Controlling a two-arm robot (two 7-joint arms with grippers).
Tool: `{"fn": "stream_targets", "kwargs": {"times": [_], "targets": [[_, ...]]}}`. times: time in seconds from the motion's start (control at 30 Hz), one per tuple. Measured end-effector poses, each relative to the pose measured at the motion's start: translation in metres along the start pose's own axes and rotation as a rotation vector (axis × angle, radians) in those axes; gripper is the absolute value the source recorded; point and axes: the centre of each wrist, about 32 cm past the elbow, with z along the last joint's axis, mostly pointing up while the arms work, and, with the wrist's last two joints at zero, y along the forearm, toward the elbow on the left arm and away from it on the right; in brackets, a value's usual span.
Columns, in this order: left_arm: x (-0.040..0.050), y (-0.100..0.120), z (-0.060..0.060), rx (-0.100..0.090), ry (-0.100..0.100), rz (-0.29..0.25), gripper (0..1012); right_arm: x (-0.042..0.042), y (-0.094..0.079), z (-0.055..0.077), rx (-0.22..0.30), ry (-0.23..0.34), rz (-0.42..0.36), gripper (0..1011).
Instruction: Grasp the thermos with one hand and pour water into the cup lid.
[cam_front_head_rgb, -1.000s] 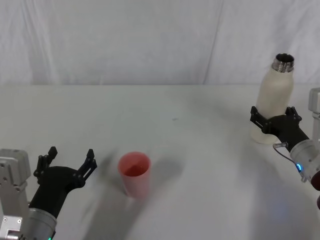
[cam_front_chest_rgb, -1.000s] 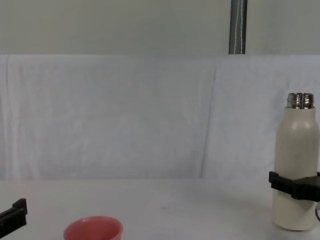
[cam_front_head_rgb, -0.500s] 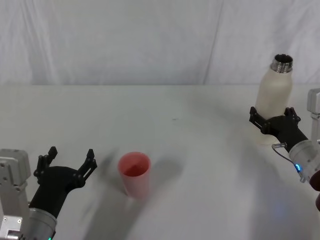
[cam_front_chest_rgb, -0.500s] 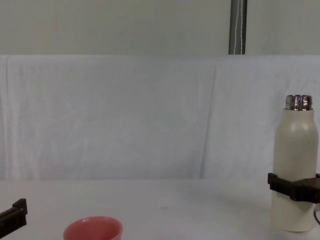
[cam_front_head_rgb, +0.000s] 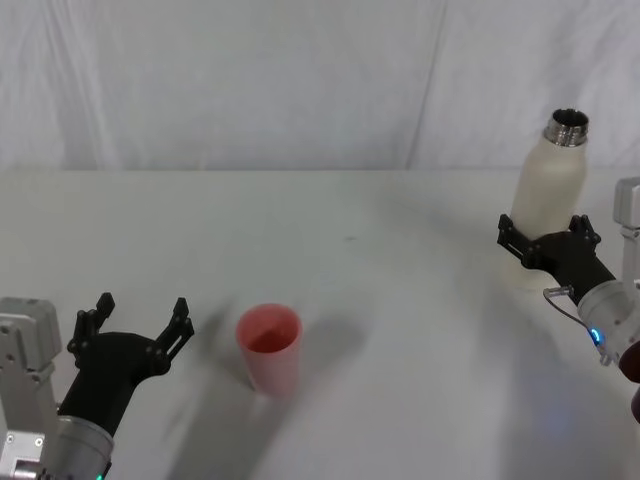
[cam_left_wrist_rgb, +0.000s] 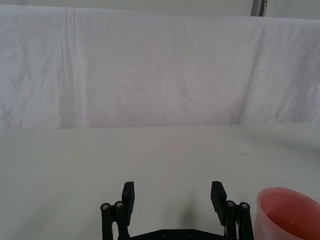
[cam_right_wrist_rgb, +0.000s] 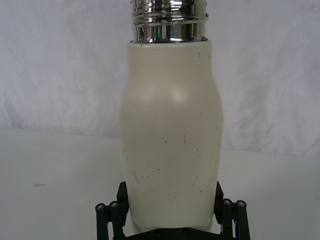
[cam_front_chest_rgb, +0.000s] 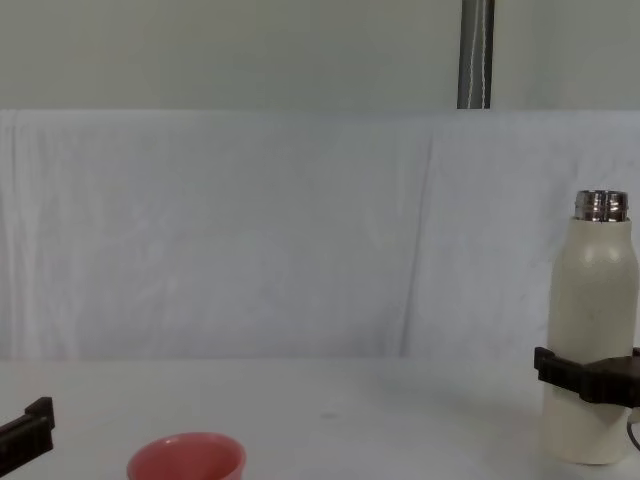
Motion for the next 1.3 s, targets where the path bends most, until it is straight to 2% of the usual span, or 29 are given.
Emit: {"fn": "stream_targets", "kwargs": {"times": [0.73, 1.0, 1.3], "targets": [[0.0000, 0.0000, 0.0000, 0.000, 0.000, 0.000, 1001, 0.0002, -0.0002, 0.0003, 0.000, 0.000, 0.000, 1001], [0.0000, 0.0000, 0.0000, 0.000, 0.000, 0.000, 1001, -0.0026, -0.0018, 0.0063, 0.019, -0.001, 0.019, 1001], [0.0000, 0.0000, 0.0000, 0.000, 0.000, 0.000, 1001, -0.0016, -0.0047, 0.0077, 0.014, -0.005, 0.041, 1001]]}}
